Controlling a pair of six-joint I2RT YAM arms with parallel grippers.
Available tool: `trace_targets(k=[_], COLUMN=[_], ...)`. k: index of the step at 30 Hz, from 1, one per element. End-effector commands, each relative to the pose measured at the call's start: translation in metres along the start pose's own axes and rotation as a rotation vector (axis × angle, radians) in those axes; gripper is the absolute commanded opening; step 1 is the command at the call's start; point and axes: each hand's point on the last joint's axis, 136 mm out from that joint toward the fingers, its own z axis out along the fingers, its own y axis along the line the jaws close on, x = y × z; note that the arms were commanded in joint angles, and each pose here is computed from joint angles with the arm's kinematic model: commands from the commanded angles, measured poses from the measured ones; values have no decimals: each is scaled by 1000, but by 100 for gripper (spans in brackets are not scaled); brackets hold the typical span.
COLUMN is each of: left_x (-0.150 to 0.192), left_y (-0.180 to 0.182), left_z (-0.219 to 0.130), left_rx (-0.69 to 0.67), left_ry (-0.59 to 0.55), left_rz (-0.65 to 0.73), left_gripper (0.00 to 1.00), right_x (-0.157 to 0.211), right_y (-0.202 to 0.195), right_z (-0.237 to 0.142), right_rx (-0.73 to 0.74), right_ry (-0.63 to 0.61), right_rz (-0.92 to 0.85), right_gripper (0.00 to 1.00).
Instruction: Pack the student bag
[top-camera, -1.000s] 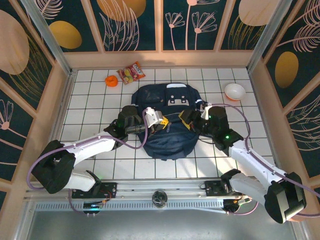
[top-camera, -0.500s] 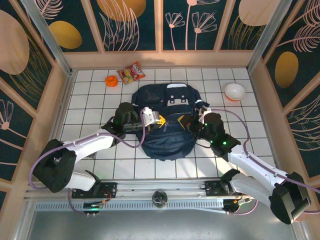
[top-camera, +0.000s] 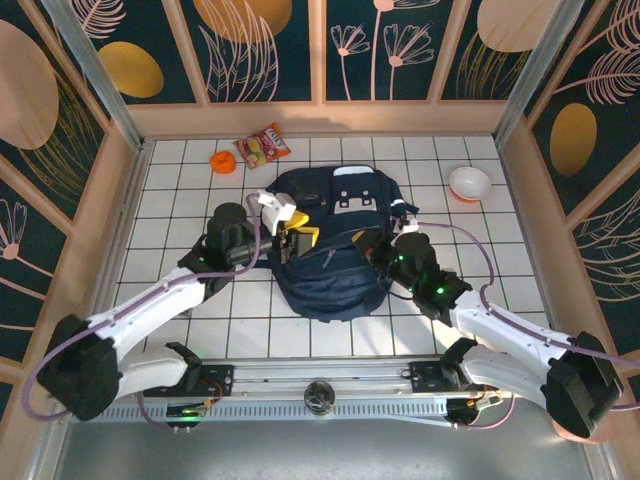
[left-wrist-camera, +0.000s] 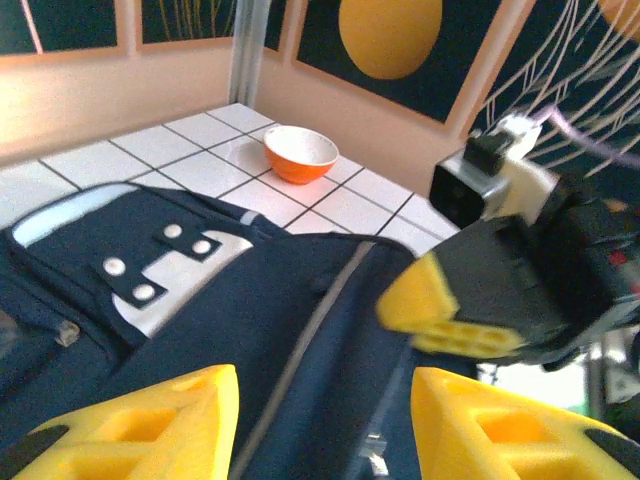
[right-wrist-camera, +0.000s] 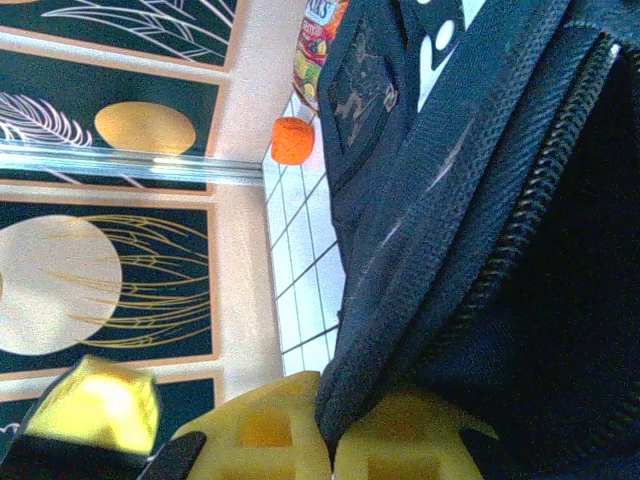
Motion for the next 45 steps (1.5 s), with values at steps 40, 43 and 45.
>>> trace_targets(k=[40, 43, 45], left_x=[71, 59, 54], left_y=[-25, -28, -30], left_z=[50, 50, 50], left_rx=[-103, -82, -66], left_ry=[271, 230, 210], left_rz=[-447, -438, -432], left_gripper=[43, 41, 38], right_x=[-7, -6, -6], right_y=[40, 40, 39], right_z=[-2, -3, -3], right_rx=[-107, -106, -104], right_ry=[-36, -33, -34], right_rz=[-88, -89, -92], right_gripper=[0, 0, 0])
